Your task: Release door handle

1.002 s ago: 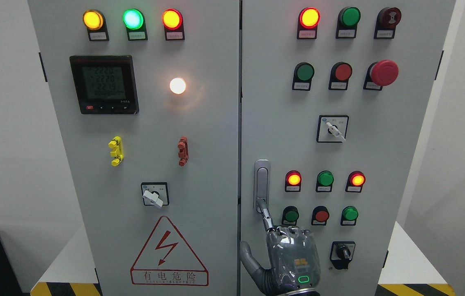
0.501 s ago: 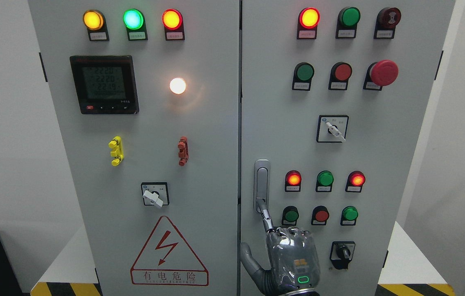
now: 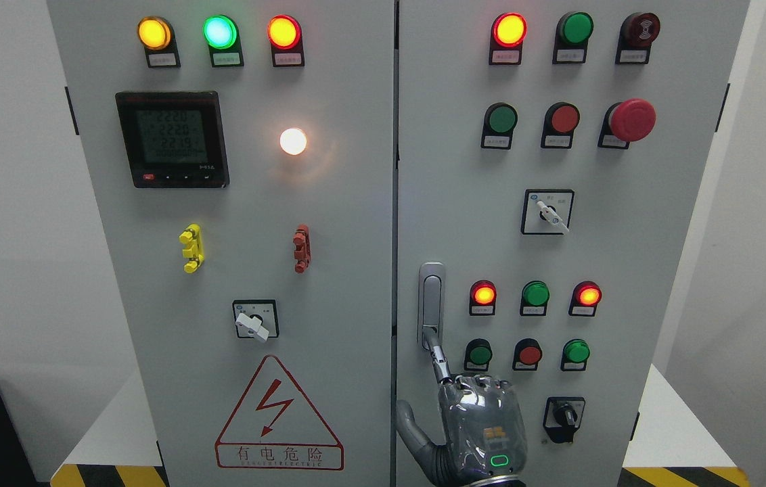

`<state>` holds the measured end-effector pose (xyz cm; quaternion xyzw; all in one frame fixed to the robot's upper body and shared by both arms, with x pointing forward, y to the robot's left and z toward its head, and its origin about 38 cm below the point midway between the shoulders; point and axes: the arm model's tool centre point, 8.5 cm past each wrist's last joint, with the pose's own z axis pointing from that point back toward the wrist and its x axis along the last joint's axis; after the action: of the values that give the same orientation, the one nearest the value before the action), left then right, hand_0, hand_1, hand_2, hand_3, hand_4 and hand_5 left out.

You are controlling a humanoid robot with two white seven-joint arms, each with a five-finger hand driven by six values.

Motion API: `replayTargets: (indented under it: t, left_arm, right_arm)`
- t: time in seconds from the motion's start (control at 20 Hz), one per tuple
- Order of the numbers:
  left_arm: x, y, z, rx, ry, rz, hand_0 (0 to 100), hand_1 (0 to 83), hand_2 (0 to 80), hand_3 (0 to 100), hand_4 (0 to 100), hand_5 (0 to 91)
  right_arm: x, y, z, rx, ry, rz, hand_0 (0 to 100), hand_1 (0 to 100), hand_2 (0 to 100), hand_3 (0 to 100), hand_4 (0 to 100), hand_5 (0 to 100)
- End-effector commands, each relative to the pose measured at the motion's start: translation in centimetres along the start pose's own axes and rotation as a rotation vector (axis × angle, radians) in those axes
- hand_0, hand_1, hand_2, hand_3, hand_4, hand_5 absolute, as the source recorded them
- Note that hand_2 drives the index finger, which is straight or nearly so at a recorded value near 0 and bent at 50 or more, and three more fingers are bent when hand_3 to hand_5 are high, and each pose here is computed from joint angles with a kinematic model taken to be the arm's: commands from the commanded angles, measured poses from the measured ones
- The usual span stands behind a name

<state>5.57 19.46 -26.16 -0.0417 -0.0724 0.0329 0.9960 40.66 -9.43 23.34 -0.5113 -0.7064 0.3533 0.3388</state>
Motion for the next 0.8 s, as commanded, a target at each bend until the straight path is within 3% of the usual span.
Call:
replayTargets:
  t: [0.0, 0.75]
  left_arm:
    - [0.68, -0.08, -0.07, -0.003, -0.018, -0.022, 0, 0.0, 2.2, 9, 1, 0.0]
    - [0.68, -0.08, -0.07, -0.003, -0.018, -0.022, 0, 0.0, 2.2, 9, 1, 0.0]
  right_arm:
    - [-0.28, 0.45, 0.12, 0.015, 0.007, 0.003, 45, 27, 1, 100, 98, 95]
    - [-0.62, 1.04, 0.39, 0.052, 0.017, 0.005, 43, 28, 2, 100, 98, 95]
